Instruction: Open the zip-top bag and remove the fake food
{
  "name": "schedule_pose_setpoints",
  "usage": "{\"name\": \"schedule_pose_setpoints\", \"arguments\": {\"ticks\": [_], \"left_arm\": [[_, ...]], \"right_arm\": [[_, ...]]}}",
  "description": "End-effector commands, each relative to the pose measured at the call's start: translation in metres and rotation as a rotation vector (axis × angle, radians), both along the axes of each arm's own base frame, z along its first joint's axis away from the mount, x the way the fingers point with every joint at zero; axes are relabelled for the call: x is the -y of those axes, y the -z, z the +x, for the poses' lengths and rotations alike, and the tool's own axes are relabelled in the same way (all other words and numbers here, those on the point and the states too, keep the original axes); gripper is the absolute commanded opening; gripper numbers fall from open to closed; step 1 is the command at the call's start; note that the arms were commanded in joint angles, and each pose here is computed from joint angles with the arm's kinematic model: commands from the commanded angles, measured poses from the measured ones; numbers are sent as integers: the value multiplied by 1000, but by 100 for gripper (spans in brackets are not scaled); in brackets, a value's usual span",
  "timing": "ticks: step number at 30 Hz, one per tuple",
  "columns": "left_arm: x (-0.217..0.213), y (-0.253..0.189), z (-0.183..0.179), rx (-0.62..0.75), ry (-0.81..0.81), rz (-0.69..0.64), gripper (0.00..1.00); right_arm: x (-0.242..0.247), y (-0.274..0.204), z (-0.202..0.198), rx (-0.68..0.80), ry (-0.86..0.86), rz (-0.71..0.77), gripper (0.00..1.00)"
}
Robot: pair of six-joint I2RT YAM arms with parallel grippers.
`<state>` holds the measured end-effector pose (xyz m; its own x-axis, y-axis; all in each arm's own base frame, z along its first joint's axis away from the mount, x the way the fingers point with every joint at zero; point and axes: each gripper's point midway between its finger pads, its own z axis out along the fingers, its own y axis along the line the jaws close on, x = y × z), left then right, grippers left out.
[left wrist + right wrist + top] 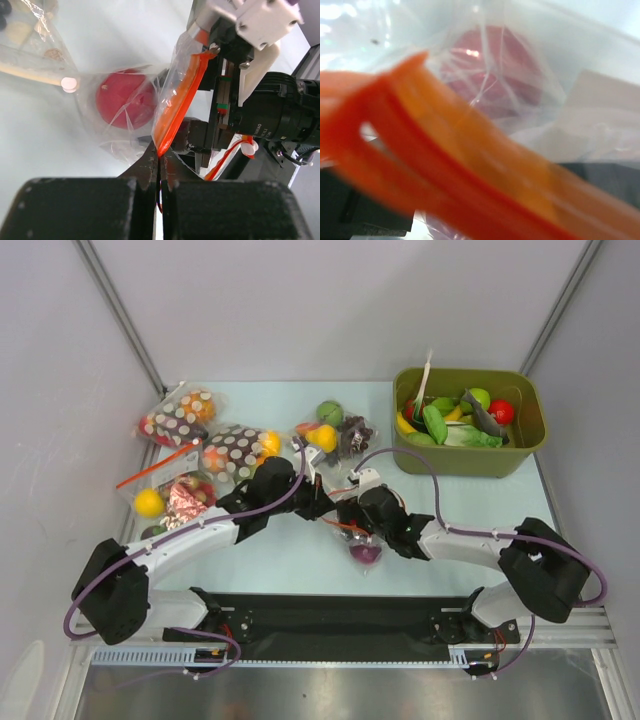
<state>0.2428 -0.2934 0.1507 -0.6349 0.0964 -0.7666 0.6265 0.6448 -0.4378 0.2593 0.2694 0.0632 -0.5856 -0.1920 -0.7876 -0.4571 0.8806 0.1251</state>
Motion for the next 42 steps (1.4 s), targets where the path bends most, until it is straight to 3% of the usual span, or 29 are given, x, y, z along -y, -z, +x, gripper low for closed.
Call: {"name": "schedule_pose_setpoints", "arguments": {"ticks": [1, 16, 18, 19, 22, 28, 35, 42], "left_arm": [[11, -28, 7, 65, 23, -56, 0], [8, -26, 3, 62, 29, -54, 0], [8, -25, 3, 60, 29, -54, 0], [8, -24, 2, 58, 29, -53, 0], [7, -23, 4, 54, 19, -50, 0], [4, -22, 13, 59, -31, -31, 0], [-4, -4, 19, 32, -69, 43, 0], [-1, -3, 20, 22, -73, 35, 0]], "right_arm": [[-8, -36, 27, 159, 59, 133, 90], [-30, -18, 59, 208, 89, 120, 87], [-28, -17, 59, 219, 91, 125, 78], [-30, -21, 59, 233, 94, 142, 66], [-28, -30, 60, 253, 99, 154, 50], [-31, -56, 42, 254, 23, 162, 33], [-29, -91, 3, 200, -73, 227, 32], [-25, -112, -24, 150, -129, 305, 32]]}}
